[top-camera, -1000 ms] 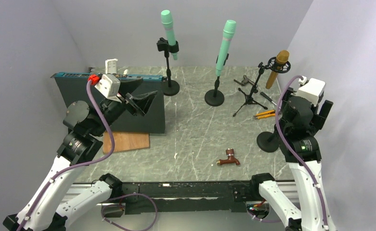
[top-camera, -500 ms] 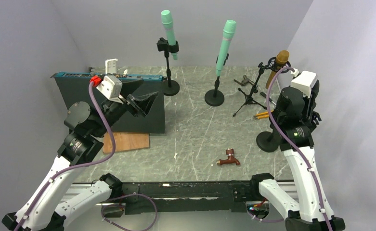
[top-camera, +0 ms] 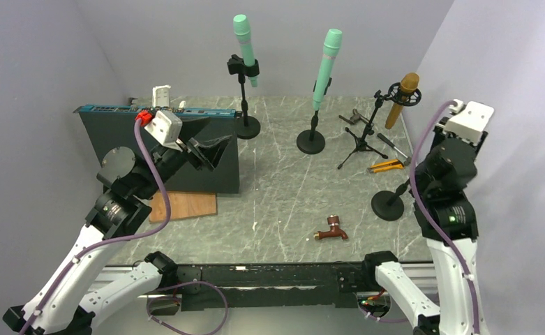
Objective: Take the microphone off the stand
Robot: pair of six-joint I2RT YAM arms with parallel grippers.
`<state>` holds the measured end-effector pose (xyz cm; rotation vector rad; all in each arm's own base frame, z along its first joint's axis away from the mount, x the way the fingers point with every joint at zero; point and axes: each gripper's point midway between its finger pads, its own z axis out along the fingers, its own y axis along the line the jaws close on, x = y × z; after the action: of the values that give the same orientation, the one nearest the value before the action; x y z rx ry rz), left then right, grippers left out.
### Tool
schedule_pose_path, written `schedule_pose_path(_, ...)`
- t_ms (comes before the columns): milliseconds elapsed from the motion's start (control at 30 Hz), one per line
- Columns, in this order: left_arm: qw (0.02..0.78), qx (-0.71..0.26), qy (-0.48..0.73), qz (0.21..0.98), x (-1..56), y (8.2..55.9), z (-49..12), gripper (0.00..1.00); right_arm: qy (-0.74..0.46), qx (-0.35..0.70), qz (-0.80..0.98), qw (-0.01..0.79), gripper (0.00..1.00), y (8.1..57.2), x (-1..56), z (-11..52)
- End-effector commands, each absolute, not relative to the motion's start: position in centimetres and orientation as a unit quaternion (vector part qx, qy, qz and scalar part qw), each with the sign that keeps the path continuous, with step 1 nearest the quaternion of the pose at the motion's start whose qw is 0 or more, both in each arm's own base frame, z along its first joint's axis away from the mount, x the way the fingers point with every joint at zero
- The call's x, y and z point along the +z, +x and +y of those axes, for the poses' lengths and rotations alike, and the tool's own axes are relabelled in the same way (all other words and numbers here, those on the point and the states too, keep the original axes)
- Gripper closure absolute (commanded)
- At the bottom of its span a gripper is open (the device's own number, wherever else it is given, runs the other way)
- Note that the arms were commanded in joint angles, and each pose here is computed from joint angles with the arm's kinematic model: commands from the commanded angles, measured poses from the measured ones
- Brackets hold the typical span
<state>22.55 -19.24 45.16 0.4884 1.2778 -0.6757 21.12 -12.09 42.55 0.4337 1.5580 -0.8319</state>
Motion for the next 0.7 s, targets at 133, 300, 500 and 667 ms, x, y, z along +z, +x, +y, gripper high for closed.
schedule_pose_path(133, 0.729, -0.301, 0.218, 0.575, 45.5, 22.9, -19.3, 0.27, 0.177, -0.252, 0.587, 0.749, 1.00, 18.5, 52.3, -10.0)
schedule_pose_path(300, 0.727, -0.300, 0.216, 0.578, 45.3, 23.1, -19.3, 0.27, 0.121, -0.128, 0.556, 0.812, 1.00, 18.6, 56.0, -6.0)
schedule_pose_path(500, 0.730, -0.289, 0.204, 0.585, 45.2, 23.5, -18.8, 0.30, -0.023, 0.104, 0.576, 0.810, 1.00, 21.6, 57.3, 3.9)
schedule_pose_path(667, 0.744, -0.232, 0.133, 0.612, 45.0, 25.1, -15.9, 0.37, -0.045, 0.340, 0.611, 0.714, 1.00, 24.1, 54.1, 11.4)
